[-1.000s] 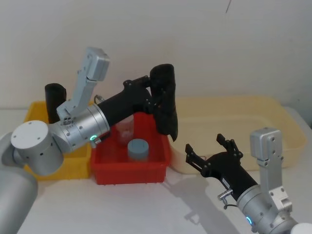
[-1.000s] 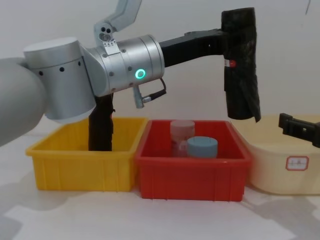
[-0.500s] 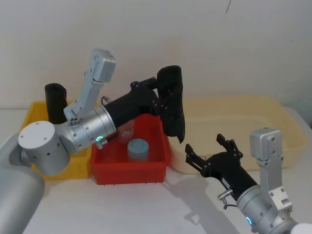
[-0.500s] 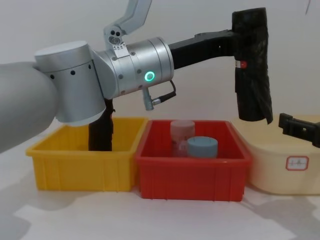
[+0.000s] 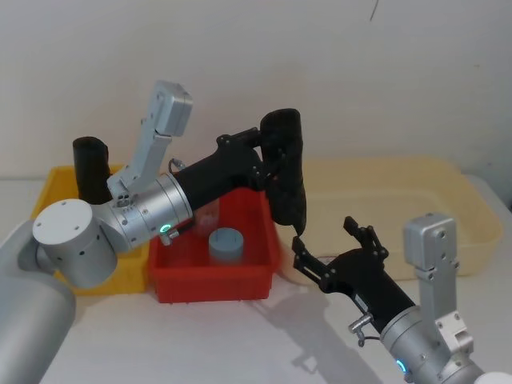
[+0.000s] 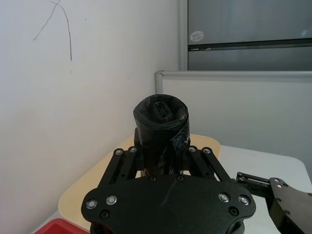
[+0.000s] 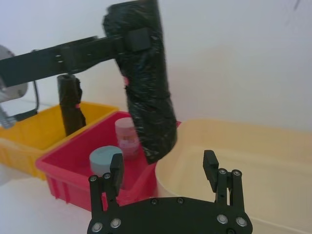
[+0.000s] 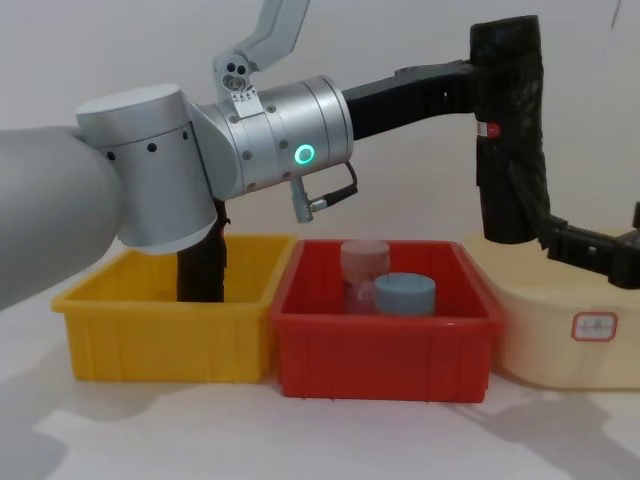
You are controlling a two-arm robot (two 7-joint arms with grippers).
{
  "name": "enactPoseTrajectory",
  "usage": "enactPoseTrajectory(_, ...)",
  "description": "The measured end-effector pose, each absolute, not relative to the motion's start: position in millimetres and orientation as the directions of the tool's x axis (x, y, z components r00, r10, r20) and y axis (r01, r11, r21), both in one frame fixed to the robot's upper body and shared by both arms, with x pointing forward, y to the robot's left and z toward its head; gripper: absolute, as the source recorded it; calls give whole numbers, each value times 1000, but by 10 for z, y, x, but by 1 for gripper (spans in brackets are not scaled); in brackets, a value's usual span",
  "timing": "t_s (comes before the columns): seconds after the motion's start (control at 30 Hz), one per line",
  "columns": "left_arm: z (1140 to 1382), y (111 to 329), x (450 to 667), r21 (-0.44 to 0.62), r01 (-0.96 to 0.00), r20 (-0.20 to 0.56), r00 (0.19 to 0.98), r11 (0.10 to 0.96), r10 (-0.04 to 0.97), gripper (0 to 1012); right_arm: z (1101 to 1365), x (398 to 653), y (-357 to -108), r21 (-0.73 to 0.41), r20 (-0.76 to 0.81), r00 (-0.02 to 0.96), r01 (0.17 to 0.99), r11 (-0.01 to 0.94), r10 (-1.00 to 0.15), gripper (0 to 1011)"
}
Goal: Pick up the garbage bag with the one hand and transfer it to the other hand.
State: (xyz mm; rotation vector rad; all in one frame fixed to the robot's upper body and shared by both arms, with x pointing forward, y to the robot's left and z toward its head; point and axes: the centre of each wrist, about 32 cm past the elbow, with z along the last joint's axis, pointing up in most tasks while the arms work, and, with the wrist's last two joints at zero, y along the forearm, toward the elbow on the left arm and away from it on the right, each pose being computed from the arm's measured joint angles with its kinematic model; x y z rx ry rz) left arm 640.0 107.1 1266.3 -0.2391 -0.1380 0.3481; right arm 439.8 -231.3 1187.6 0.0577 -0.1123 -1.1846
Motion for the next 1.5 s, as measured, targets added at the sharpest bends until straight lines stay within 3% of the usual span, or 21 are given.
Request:
enactPoseTrajectory(0.53,12661,1063,6402,-256,-318,92,932,913,350,371,11828,4454,-2119,118,117,427,891,439,-897,1000)
enactPoseTrajectory(1.5,12659,1060,6402,-256,-317,92,932,913,349,371,11906,4869,-1977,156,98,386,904,397,-917,1000)
